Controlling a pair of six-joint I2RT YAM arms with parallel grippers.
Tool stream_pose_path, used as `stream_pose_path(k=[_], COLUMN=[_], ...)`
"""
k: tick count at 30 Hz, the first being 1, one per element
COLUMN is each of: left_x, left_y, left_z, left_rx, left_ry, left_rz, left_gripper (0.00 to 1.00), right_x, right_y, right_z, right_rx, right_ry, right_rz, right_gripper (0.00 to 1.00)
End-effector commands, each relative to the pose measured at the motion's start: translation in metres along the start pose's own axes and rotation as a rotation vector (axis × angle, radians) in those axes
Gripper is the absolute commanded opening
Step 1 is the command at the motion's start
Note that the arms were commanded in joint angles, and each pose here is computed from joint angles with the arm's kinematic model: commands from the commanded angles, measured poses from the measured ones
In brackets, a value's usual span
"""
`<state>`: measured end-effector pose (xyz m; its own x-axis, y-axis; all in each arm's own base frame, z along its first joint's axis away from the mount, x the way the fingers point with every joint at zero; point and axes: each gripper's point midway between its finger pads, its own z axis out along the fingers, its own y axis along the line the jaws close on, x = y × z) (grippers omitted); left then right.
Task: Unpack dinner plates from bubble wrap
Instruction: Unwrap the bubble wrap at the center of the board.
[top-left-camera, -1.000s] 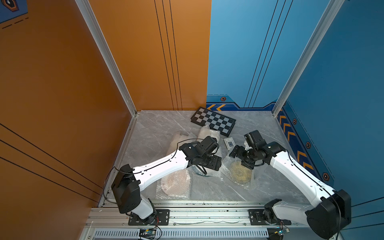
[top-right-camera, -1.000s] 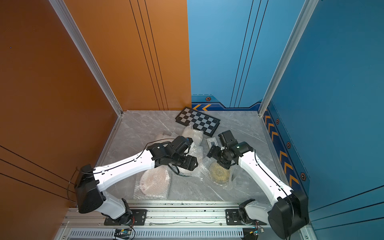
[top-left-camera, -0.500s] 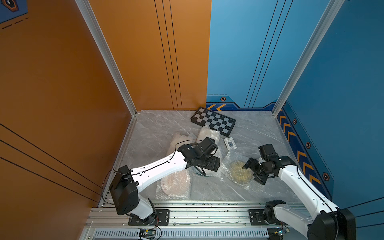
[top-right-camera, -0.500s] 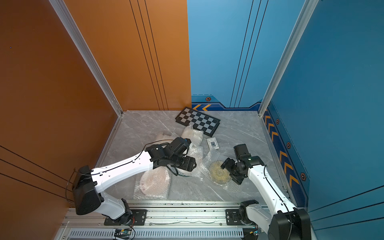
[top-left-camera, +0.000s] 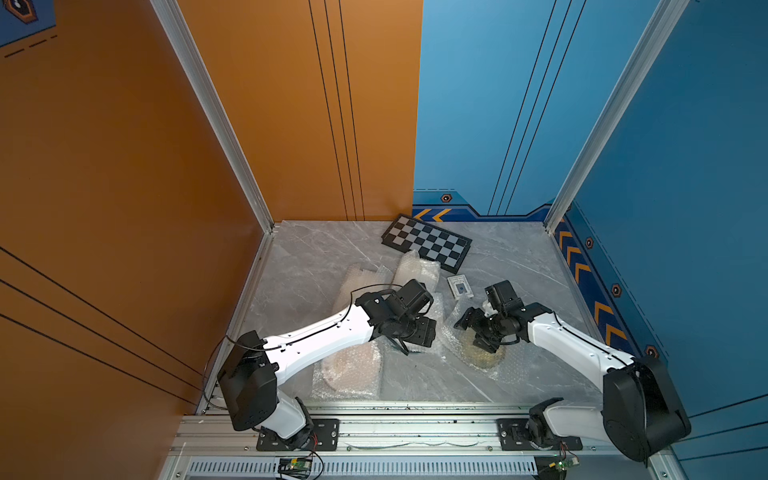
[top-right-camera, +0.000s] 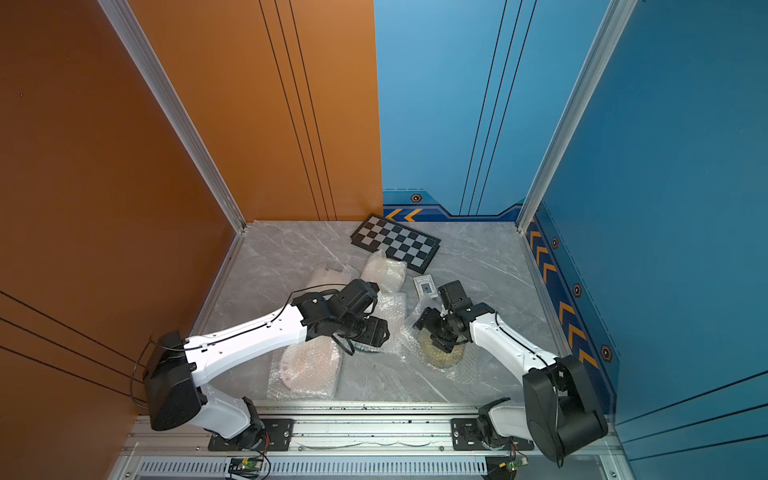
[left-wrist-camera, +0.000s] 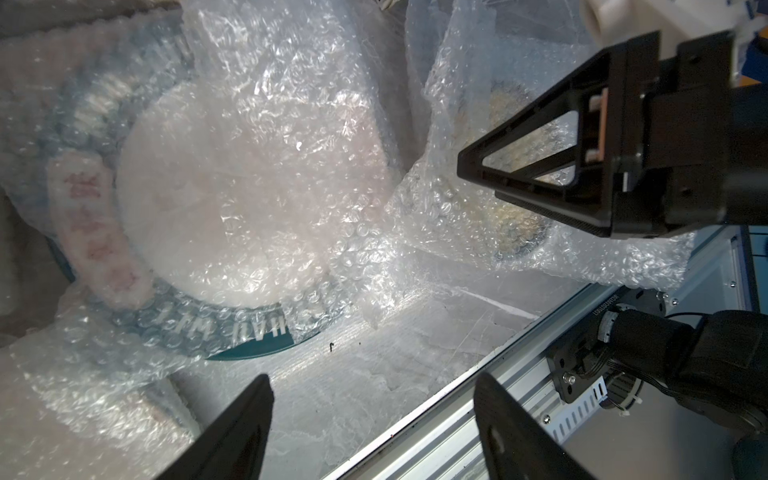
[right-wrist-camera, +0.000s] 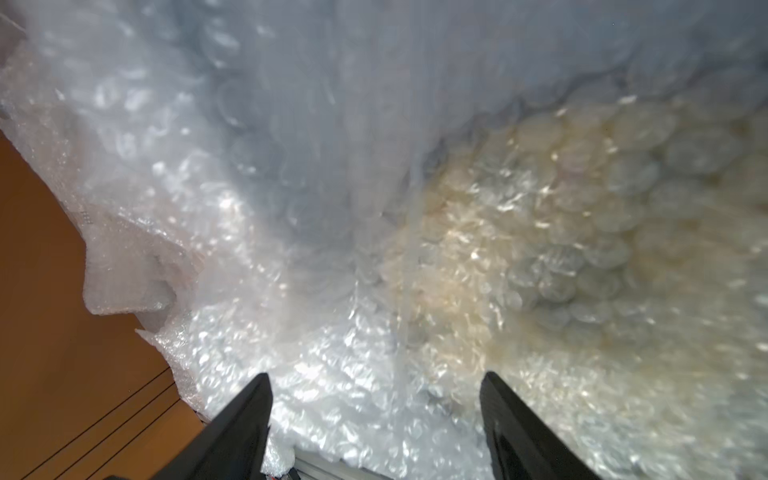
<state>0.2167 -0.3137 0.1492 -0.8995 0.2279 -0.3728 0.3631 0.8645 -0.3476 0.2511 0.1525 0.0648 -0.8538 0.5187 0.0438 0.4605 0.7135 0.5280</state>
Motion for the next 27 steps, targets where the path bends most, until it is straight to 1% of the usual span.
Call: stream_pose_path(k=[1, 7, 14, 16, 18, 21, 23, 27], left_x=[0.001, 0.001, 0.000, 0.001, 0.003, 0.008, 0.012, 0.021], left_y=[0.006, 0.004, -0.010, -0.018, -0.027, -0.041, -0.053, -0.080], left_z=[-0.008, -0.004, 0.006, 0.011, 0.018, 0.026, 0.033, 0.054], left_rx=[-0.010, -0.004, 0.018, 0.032, 0.044, 0.058, 0.076, 0.132], left_ry=[-0.016, -0.001, 0.030, 0.048, 0.069, 0.095, 0.112, 0.158], left_rz=[-0.028, -0.026, 0.005, 0.021, 0.037, 0.062, 0.080, 0.115], left_gripper=[0.77, 0.77, 0.77, 0.76, 0.76, 0.76, 0.76, 0.76], right_x=[-0.021, -0.043, -0.047, -0.048, -0.050, -0.055, -0.054, -0.054], right_y=[-0.014, -0.059, -0.093, -0.091, -0.076, -0.058, -0.060, -0.073], right_z=[0.000, -0.019, -0.030, -0.034, -0.042, -0.074, -0.089, -0.101], right_rx=[-0.025, -0.013, 0.020, -0.004, -0.049, -0.054, -0.038, -0.025], right_ry=[-0.063, -0.168, -0.227, -0.233, -0.233, -0.290, -0.304, -0.308], right_rz=[0.082, 0.241, 0.350, 0.357, 0.325, 0.248, 0.253, 0.298], right_gripper=[0.78, 0.78, 0.78, 0.78, 0.79, 0.83, 0.86, 0.87])
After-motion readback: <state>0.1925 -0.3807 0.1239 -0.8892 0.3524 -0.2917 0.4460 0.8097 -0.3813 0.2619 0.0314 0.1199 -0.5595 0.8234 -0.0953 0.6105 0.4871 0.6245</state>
